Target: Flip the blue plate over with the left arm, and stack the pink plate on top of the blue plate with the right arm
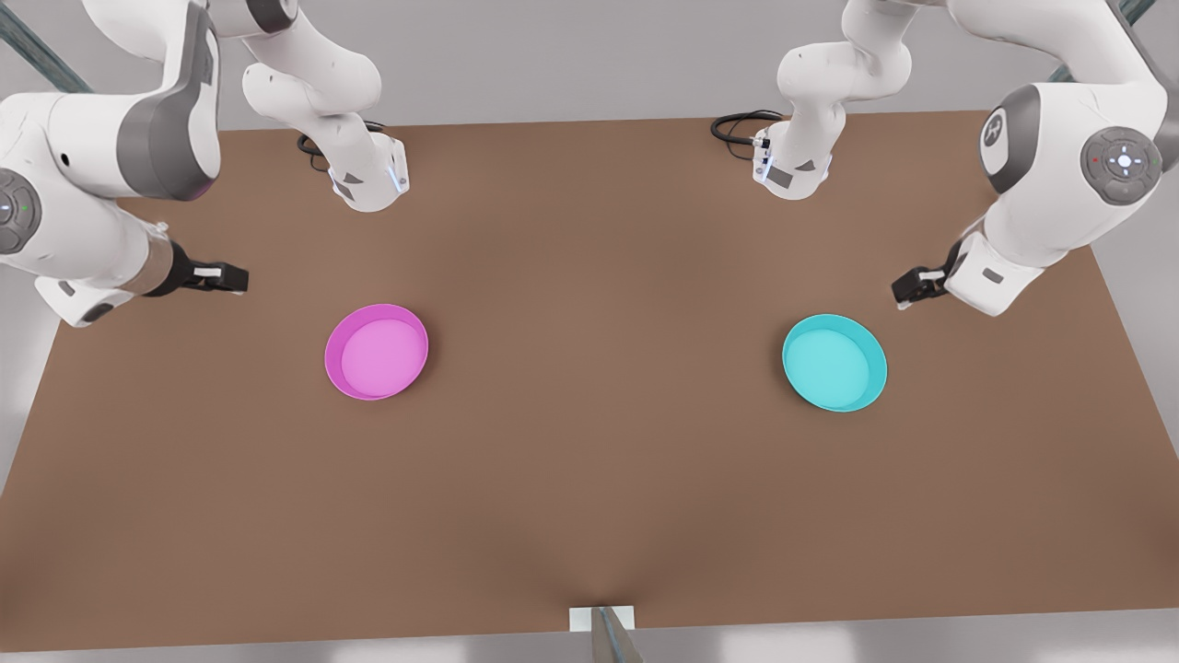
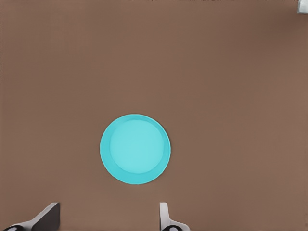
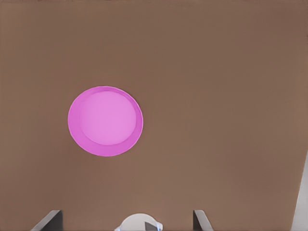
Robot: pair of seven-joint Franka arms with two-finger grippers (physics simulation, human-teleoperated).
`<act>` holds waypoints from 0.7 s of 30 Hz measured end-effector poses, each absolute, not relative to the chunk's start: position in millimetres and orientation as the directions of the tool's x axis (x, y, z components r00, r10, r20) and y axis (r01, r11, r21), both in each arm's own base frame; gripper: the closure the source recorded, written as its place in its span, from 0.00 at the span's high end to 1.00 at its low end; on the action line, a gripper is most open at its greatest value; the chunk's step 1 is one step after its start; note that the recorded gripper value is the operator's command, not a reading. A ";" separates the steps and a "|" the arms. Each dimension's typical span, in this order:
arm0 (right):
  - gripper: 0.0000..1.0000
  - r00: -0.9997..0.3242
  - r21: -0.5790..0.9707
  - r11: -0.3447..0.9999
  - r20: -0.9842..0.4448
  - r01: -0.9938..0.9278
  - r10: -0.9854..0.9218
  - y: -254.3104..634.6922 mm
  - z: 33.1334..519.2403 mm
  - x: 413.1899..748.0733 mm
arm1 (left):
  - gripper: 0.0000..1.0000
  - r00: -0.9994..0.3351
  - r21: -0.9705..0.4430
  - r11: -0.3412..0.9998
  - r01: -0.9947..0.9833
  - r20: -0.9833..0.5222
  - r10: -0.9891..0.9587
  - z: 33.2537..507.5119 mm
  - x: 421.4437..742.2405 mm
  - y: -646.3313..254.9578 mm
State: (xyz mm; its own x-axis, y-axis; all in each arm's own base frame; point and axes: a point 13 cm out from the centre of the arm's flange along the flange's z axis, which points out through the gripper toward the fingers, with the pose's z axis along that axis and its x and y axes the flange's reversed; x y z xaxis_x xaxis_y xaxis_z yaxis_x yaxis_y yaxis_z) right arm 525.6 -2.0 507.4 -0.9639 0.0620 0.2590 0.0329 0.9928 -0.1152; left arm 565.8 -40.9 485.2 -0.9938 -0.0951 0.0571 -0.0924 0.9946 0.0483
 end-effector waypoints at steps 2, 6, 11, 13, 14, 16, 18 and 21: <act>1.00 -0.966 -0.118 0.992 0.252 0.035 0.064 -2.0 505.2 529.1 | 1.00 -0.993 0.046 0.994 -0.103 0.061 -0.106 476.5 571.4 -40.0; 1.00 -0.961 -0.124 0.991 0.267 0.041 0.073 -4.7 492.6 534.0 | 1.00 -0.914 -0.007 0.964 -0.266 0.320 -0.250 321.1 559.3 23.9; 1.00 -0.958 -0.128 0.991 0.277 0.042 0.076 -3.3 483.8 537.4 | 1.00 -0.886 -0.124 0.943 -0.307 0.400 -0.236 163.7 499.5 43.6; 1.00 -0.957 -0.129 0.991 0.279 0.041 0.076 -1.8 482.0 537.6 | 1.00 -0.904 -0.180 0.932 -0.313 0.358 -0.234 144.3 504.2 56.4; 1.00 -0.957 -0.130 0.991 0.279 0.040 0.075 -0.7 481.6 537.7 | 1.00 -0.915 -0.201 0.931 -0.305 0.334 -0.228 137.7 507.8 64.7; 1.00 -0.957 -0.131 0.991 0.280 0.039 0.075 0.7 480.9 537.8 | 1.00 -0.936 -0.226 0.934 -0.278 0.283 -0.210 130.3 514.9 86.4; 1.00 -0.954 -0.133 0.990 0.288 0.041 0.078 0.6 476.5 539.0 | 1.00 -0.953 -0.243 0.943 -0.229 0.255 -0.166 117.6 517.6 95.1; 1.00 -0.953 -0.134 0.990 0.292 0.044 0.082 0.2 474.7 539.4 | 1.00 -0.968 -0.260 0.954 -0.152 0.236 -0.089 95.5 516.2 98.3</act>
State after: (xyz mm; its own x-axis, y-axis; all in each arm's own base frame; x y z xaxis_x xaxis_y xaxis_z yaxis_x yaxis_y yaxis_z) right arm 539.4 0.2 474.7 -0.9530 0.0822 0.2917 0.0443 0.9900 -0.1343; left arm 516.2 98.3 95.5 -0.9675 -0.0895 0.2365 -0.1518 0.9536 -0.2602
